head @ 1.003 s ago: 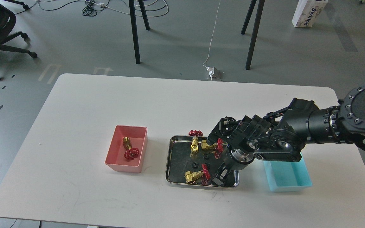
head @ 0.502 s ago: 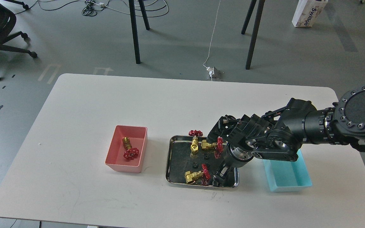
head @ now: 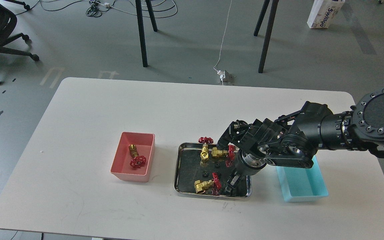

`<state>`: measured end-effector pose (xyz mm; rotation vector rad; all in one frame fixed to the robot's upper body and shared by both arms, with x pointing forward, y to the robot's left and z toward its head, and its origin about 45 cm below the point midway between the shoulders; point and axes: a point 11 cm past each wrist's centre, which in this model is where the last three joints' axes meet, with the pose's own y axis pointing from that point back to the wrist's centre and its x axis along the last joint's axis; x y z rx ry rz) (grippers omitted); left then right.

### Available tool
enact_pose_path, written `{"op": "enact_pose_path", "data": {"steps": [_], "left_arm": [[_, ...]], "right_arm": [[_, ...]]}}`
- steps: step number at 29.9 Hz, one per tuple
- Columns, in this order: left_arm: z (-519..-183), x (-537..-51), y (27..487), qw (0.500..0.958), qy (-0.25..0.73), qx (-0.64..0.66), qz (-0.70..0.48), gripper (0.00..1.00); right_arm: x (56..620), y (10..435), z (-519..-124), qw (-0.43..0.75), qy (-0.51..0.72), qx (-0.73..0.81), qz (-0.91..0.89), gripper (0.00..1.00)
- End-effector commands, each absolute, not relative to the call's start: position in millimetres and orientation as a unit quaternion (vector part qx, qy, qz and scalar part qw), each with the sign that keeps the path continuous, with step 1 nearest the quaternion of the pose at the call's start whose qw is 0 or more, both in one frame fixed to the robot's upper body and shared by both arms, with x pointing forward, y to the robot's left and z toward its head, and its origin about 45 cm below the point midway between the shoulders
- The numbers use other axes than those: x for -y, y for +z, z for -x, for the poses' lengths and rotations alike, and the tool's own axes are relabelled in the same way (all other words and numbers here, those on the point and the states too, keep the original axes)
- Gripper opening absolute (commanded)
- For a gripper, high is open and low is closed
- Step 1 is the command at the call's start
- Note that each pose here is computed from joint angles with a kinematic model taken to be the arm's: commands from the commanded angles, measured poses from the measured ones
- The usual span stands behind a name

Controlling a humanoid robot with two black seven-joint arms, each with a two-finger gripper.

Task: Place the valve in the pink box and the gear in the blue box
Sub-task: 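Move the gear with the right gripper into the blue box and release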

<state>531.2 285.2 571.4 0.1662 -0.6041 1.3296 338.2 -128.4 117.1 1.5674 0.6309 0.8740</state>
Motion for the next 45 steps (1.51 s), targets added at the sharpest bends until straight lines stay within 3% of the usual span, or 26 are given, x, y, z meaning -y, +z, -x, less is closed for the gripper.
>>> {"op": "enact_pose_path", "data": {"steps": [1, 6, 12, 19, 26, 28, 30, 35, 40, 45], "left_arm": [[-531.2, -285.8, 570.8, 0.742, 0.607, 0.275, -0.077, 0.99], [-531.6, -285.1, 569.5, 0.742, 0.606, 0.275, -0.078, 0.99], [-532.0, -284.5, 567.6, 0.743, 0.605, 0.275, -0.079, 0.99], [-532.0, -285.4, 567.2, 0.742, 0.606, 0.275, -0.079, 0.99], [-531.3, -286.7, 569.6, 0.741, 0.607, 0.276, -0.077, 0.99], [-531.2, -286.5, 570.4, 0.741, 0.607, 0.276, -0.076, 0.99], [-530.9, -287.1, 571.4, 0.741, 0.607, 0.277, -0.076, 0.99], [-531.2, -285.5, 570.8, 0.742, 0.606, 0.277, -0.077, 0.99], [-534.0, -280.6, 560.5, 0.746, 0.604, 0.268, -0.084, 0.99], [-537.1, -267.1, 549.2, 0.754, 0.593, 0.265, -0.093, 0.99]], "right_arm": [[104.0, 144.9, -346.7, 0.562, 0.388, -0.255, -0.685, 0.08], [125.0, 190.8, -345.5, 0.551, 0.362, -0.231, -0.715, 0.08], [217.5, 220.1, -331.8, 0.57, 0.297, -0.172, -0.747, 0.08], [298.8, 209.7, -309.6, 0.604, 0.228, -0.124, -0.753, 0.08], [335.1, 190.6, -306.3, 0.627, 0.193, -0.096, -0.749, 0.1], [341.0, 186.6, -311.1, 0.633, 0.19, -0.086, -0.745, 0.15], [342.1, 182.7, -316.4, 0.635, 0.189, -0.078, -0.745, 0.27], [322.2, 173.2, -320.8, 0.613, 0.191, -0.07, -0.763, 0.86], [294.0, 202.1, -351.0, 0.559, 0.193, 0.011, -0.806, 0.94], [262.2, 296.8, -407.0, 0.386, 0.168, 0.195, -0.886, 0.96]]}}
